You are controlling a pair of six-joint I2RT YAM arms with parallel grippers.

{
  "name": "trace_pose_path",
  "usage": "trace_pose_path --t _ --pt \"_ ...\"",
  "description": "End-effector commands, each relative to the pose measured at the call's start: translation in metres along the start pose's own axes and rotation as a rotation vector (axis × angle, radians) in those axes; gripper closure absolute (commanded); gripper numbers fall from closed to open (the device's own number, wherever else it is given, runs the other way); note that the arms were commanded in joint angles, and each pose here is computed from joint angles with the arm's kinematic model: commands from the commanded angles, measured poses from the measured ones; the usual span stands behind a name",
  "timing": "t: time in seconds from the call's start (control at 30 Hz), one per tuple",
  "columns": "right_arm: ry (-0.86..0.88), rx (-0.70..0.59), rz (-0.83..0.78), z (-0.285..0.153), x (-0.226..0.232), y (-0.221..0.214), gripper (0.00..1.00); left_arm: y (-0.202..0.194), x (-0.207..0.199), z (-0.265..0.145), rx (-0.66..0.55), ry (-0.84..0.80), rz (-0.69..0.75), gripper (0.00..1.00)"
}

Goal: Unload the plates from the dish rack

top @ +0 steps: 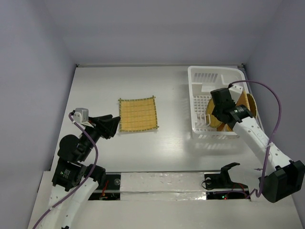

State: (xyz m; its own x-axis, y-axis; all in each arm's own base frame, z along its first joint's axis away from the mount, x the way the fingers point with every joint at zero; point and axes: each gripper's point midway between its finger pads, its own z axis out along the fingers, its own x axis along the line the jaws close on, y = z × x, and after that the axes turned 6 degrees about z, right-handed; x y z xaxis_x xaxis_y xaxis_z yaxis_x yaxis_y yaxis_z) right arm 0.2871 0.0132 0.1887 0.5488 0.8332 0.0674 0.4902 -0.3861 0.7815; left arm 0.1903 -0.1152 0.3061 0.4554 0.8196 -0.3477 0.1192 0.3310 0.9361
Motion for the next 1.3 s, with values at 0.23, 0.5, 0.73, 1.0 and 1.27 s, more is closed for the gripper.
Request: trace_pose_path --t 0.23,0.5,0.73,1.0,1.27 --pt "-0.069 -0.049 0.022 -0.007 -0.014 0.022 0.58 0.012 -0.006 -0.003 -0.045 -0.021 0.005 0.55" --pt "-0.042 -0.052 0.037 -0.021 -0.018 0.029 0.59 0.012 -0.008 -0.003 -0.044 -0.029 0.003 0.55" --pt "-0.059 -0.028 0.006 -0.016 -0.015 0.027 0.51 0.012 -0.010 -0.005 -0.047 -0.035 0.003 0.55" --pt "-0.147 -0.005 -0.030 0.006 -0.018 0.013 0.43 0.012 -0.012 -0.007 -0.046 -0.041 -0.002 0.55" --pt "-0.112 -0.016 -0.030 0.017 -0.005 0.018 0.52 0.012 -0.014 -0.007 -0.043 -0.048 -0.003 0.55"
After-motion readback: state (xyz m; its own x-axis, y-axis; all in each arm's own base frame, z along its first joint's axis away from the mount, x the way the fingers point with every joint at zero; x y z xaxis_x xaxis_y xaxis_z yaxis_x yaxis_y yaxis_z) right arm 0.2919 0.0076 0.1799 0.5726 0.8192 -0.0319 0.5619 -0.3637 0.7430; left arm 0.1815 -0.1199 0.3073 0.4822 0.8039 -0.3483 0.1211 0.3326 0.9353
